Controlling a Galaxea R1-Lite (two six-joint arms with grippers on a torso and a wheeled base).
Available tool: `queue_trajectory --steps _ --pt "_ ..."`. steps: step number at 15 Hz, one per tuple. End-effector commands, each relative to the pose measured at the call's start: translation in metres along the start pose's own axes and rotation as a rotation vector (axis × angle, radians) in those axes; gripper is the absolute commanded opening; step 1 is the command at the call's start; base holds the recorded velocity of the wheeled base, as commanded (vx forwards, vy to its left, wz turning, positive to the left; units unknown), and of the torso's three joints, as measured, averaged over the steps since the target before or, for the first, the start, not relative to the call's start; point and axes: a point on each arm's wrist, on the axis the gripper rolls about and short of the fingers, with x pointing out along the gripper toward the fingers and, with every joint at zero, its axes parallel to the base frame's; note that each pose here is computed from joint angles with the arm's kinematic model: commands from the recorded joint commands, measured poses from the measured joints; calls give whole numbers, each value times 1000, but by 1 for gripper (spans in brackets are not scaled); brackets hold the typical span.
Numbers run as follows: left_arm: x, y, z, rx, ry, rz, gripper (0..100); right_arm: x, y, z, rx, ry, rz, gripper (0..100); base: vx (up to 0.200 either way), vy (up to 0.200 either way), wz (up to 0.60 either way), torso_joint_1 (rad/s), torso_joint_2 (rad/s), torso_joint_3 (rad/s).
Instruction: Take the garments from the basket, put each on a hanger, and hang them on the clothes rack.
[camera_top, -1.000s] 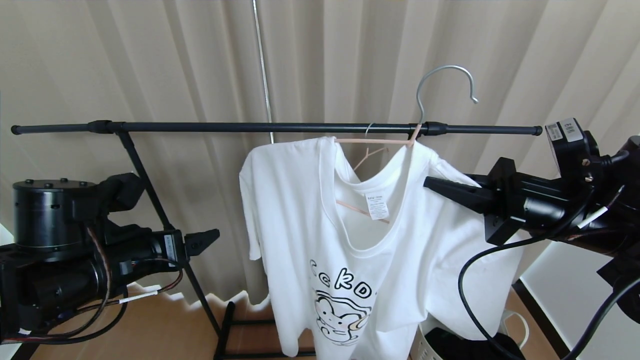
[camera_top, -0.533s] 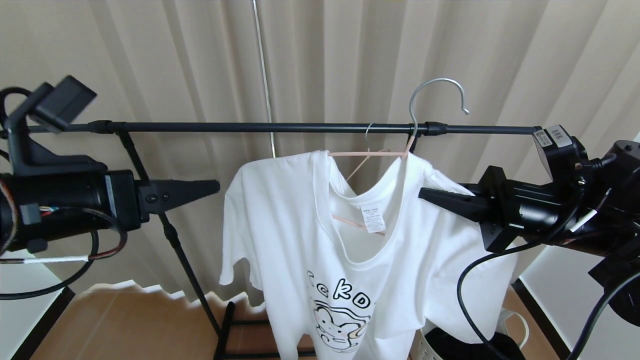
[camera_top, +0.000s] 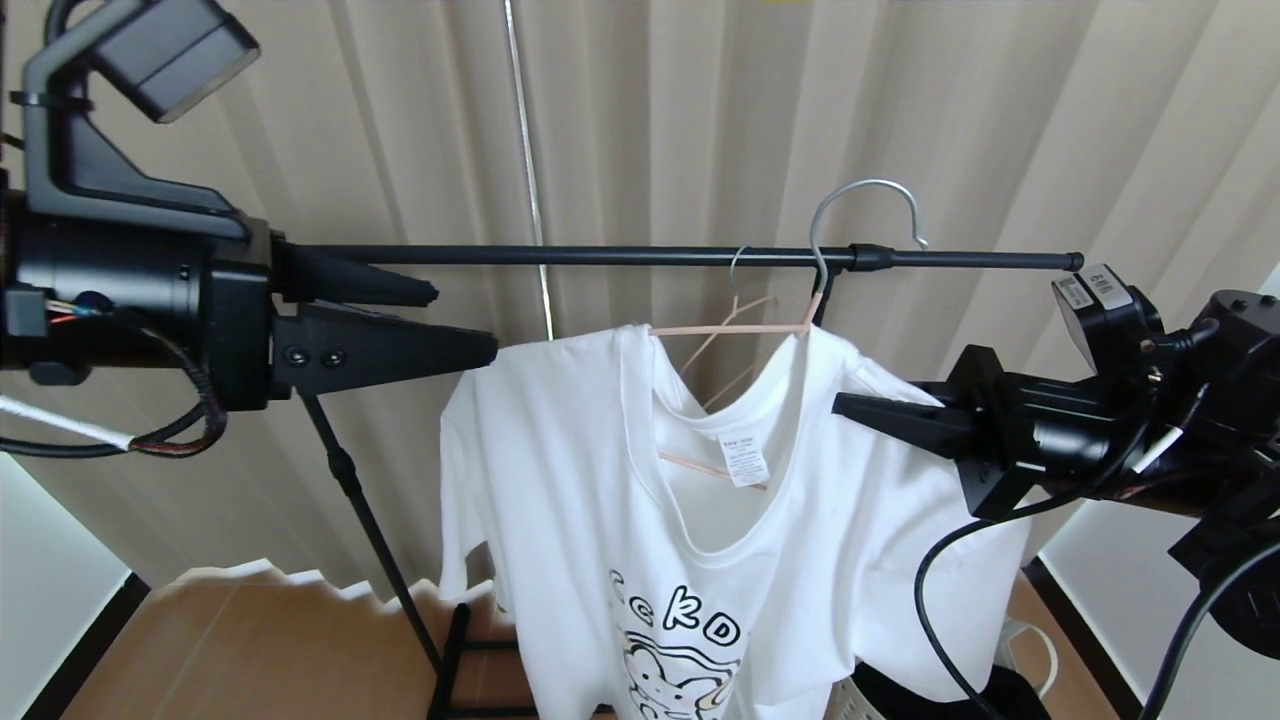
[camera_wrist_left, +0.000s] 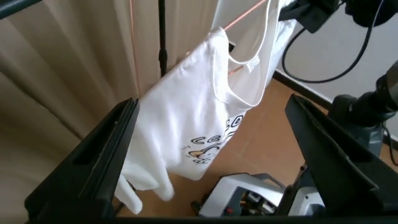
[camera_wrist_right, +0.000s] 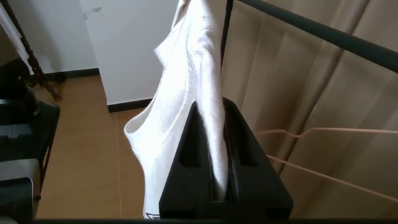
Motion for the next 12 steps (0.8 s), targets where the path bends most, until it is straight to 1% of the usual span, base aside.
queue_trajectory --steps 1,2,3,5,6,8,9,12 --pt "44 18 11 96 88 -75 100 1 1 -2 6 3 4 0 0 0 0 0 0 0" --pt "50 23 13 121 104 -85 100 1 1 -2 7 4 5 0 0 0 0 0 0 0" --pt "63 29 22 169 134 -116 100 2 1 -3 11 6 7 0 0 0 0 0 0 0" --pt "77 39 30 204 165 -161 100 2 1 -4 11 7 10 0 0 0 0 0 0 0" --pt "83 43 34 225 174 -209 100 2 3 -6 19 12 19 0 0 0 0 0 0 0" --pt "90 45 28 224 189 -295 100 6 5 -7 23 14 37 0 0 0 0 0 0 0" --pt "92 44 27 232 188 -314 100 6 5 -9 26 17 37 0 0 0 0 0 0 0" --pt "96 40 27 245 188 -332 100 9 8 -9 25 16 51 0 0 0 0 0 0 0"
